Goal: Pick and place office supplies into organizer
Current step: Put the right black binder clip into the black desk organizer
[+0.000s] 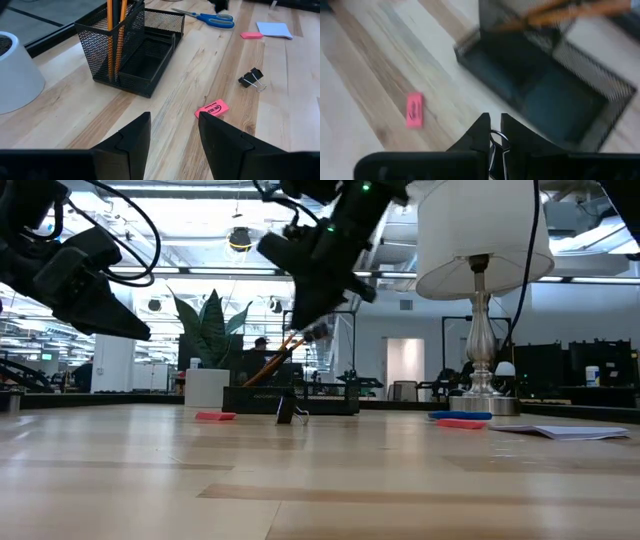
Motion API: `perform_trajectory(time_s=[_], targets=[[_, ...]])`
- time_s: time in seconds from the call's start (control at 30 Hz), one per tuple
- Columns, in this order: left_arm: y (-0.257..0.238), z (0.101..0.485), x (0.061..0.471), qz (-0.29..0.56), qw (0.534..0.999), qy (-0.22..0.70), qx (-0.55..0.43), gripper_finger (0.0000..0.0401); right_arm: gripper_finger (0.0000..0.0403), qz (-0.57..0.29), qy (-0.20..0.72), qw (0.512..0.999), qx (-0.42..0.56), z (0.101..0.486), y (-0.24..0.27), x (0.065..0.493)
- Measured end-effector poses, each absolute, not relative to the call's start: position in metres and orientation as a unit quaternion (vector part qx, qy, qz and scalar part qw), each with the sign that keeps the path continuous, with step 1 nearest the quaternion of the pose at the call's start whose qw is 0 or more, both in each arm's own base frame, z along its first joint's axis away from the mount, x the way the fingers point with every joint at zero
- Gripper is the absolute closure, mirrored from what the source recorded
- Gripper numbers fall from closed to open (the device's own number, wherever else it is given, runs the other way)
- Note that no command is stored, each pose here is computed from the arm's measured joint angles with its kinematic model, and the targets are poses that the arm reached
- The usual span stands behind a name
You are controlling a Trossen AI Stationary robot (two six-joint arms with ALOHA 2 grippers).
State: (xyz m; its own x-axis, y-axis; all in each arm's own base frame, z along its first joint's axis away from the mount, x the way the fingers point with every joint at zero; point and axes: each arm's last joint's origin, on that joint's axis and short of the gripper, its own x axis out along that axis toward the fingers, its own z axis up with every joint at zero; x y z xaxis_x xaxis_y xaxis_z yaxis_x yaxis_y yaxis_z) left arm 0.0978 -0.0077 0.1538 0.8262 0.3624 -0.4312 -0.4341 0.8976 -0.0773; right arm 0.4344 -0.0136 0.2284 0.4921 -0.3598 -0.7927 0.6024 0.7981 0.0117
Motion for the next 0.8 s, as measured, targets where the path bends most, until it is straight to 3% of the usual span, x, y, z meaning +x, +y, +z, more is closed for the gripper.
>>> perform_trajectory(time_s=[0.1,0.5,0.8], targets=[[-0.008,0.154,0.098,0.209,0.952,0.207,-0.086,0.0242,0.0401,-0.264,0.393,0.868,0.150,0.235,-0.027,0.440],[-0.008,0.154,0.098,0.209,0.952,0.207,-0.086,0.0242,0.0400,-0.213,0.320,0.906,0.176,0.247,-0.062,0.452],[-0.008,0.154,0.098,0.209,0.952,0.208,-0.086,0.0242,0.0401,-0.194,0.314,0.913,0.176,0.249,-0.068,0.453]])
